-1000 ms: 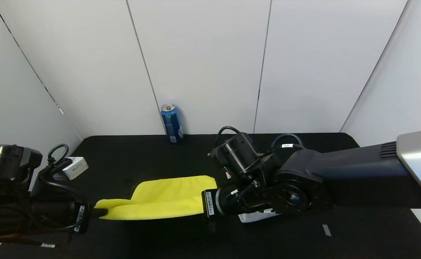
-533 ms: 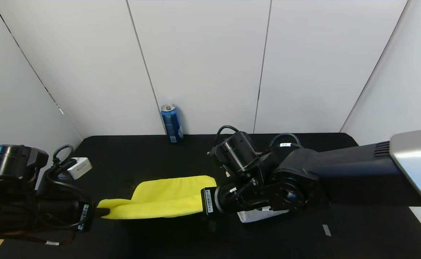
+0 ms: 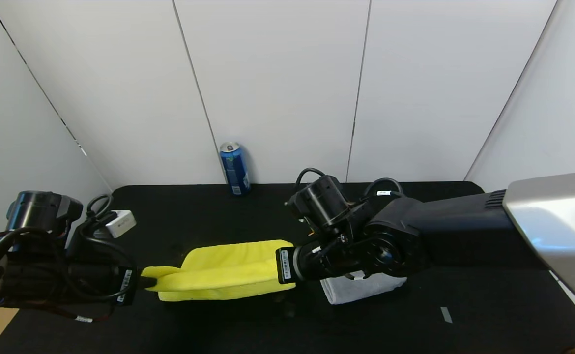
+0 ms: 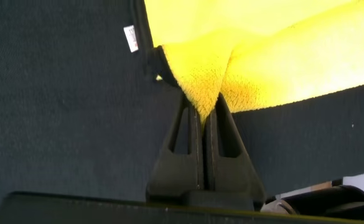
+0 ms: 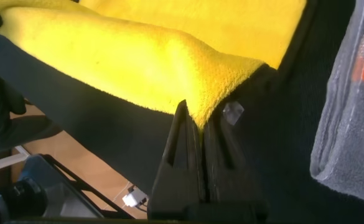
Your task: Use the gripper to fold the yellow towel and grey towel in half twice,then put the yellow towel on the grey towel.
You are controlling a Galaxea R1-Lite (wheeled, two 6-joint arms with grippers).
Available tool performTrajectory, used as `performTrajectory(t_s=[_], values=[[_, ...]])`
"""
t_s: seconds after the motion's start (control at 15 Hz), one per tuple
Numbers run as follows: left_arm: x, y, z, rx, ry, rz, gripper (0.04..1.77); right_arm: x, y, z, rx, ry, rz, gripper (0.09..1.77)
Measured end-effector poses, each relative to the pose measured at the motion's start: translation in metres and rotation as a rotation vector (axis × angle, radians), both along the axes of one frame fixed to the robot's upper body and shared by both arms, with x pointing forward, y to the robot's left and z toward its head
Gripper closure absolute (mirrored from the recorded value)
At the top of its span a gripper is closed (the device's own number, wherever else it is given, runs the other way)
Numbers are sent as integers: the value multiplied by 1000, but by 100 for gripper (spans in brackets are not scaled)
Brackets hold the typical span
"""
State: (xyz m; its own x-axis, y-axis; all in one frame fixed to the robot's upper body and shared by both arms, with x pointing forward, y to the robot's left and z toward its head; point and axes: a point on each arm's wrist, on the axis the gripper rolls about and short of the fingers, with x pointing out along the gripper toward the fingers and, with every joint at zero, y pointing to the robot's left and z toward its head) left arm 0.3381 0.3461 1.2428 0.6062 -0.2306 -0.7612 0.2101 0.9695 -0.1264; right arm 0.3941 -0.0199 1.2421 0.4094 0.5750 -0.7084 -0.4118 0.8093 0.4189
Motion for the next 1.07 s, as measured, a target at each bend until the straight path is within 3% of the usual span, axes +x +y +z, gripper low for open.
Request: performTrajectory(t_s=[0.47,0.53,1.07], values=[[6,1,-2,5,9,4,169,7,1,-1,-8,7,-6,172],[17,3,-11,5,40,9,169,21,6,-5,-5,4,-20,172],[52,7,-13,25,20,8,169,52,12,-22,-22,21,-52,172]])
